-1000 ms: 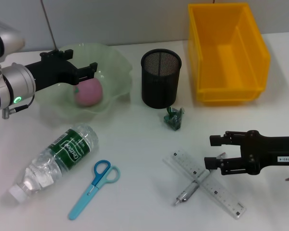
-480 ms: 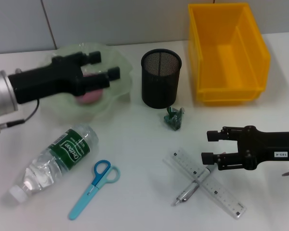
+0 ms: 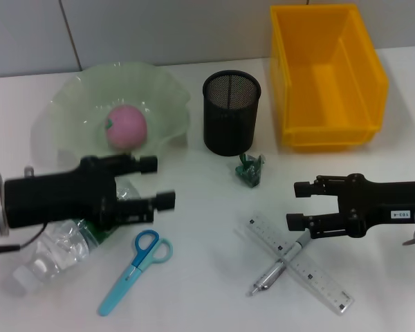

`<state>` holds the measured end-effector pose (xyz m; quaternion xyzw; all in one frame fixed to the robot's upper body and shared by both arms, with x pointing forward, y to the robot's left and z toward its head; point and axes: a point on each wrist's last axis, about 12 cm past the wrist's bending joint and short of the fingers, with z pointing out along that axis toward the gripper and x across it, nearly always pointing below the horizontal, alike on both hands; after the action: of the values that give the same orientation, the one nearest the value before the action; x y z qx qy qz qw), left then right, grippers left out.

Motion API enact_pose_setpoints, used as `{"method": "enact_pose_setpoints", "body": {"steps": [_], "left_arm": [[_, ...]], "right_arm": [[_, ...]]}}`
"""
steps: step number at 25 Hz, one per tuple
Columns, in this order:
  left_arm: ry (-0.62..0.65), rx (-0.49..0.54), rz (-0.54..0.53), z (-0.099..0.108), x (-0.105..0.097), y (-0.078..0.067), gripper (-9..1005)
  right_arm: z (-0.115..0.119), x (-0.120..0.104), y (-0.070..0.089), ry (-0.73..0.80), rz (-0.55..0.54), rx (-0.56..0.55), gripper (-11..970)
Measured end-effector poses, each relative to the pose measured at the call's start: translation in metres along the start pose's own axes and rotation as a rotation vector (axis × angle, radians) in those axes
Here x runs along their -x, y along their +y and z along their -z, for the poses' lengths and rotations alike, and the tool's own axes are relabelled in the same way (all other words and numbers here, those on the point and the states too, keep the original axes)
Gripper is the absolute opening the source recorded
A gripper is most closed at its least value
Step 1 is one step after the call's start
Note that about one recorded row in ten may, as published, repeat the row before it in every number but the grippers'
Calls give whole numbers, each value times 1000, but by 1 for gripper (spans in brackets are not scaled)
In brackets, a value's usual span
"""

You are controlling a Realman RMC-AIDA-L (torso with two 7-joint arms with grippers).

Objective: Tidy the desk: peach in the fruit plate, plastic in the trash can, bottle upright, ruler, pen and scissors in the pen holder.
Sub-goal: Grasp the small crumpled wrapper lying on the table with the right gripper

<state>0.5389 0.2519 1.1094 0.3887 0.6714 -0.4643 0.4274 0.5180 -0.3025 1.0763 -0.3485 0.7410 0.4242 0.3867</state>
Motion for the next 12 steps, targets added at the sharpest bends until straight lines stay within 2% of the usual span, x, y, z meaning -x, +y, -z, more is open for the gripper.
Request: {"method": "enact_pose_setpoints", "body": {"steps": [2,5,12], "left_arm": [[40,-23,-16,2,-14,-8,797],[89,-38,-21,4,-25,-12,797],[114,-56,-9,7,-35,-19,797]], "right_arm": [[0,1,0,1,0,-1,816],[0,1,-1,2,0,-1,816],[-3,5,0,52,-4,20,816]]}}
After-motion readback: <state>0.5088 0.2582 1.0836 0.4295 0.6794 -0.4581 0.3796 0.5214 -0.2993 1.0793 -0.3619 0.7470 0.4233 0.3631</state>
